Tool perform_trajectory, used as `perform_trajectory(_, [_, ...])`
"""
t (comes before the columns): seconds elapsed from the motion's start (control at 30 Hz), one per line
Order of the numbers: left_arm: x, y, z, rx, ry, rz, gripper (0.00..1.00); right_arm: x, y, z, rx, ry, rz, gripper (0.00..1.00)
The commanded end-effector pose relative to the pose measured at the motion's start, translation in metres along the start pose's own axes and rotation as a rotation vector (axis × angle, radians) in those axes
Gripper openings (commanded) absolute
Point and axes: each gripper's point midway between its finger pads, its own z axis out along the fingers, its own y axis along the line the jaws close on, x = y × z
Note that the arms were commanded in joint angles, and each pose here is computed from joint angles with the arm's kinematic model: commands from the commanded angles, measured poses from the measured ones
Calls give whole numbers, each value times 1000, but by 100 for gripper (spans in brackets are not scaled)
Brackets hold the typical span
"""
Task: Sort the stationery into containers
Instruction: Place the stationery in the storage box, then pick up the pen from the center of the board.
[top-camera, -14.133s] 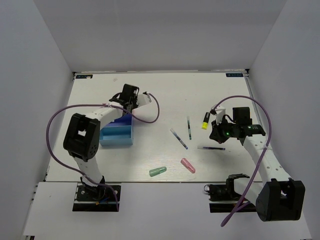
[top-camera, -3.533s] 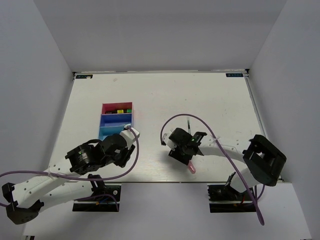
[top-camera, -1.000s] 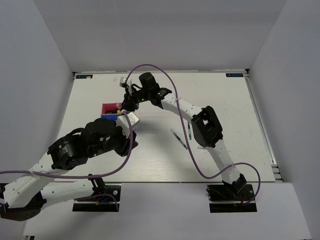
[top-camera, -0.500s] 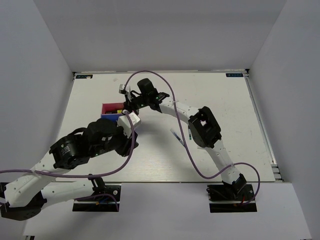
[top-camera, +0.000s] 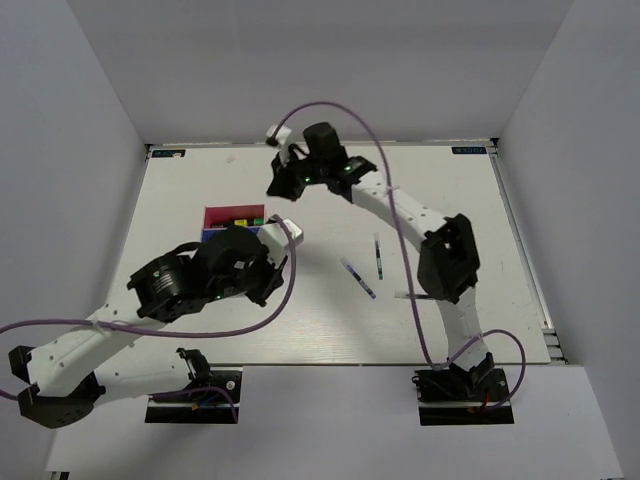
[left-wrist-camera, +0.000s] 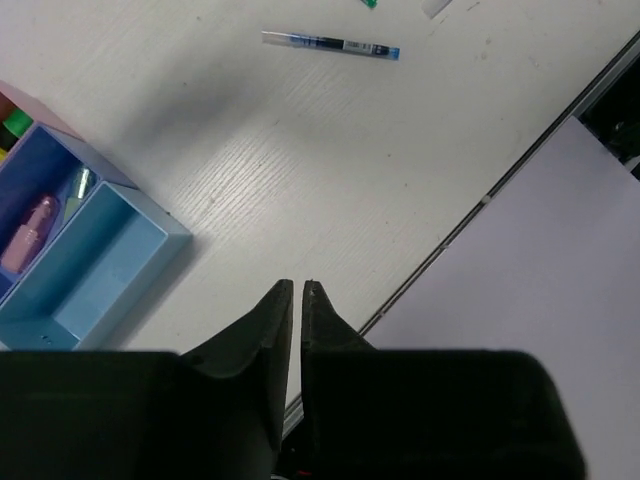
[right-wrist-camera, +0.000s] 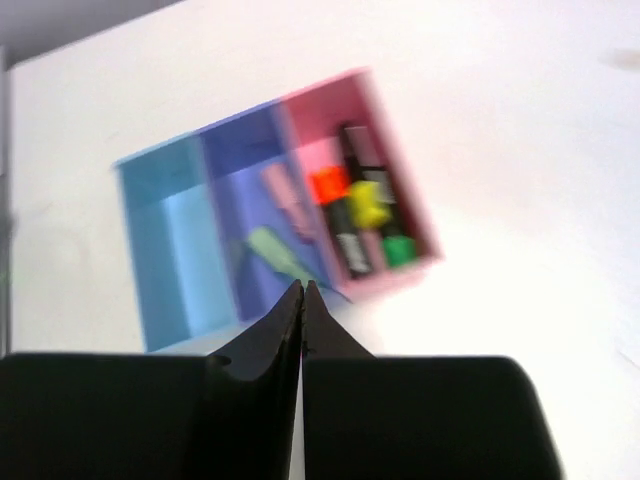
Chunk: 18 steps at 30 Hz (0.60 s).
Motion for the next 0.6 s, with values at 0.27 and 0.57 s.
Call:
perform_trajectory(0.27, [-2, -10, 100, -161, 162, -328, 0, 152, -35, -217, 610, 527, 543, 47])
perform_trajectory(0.57, [-8, -32, 213, -161, 261, -804, 36, 208, -22, -294, 745, 456, 752, 51])
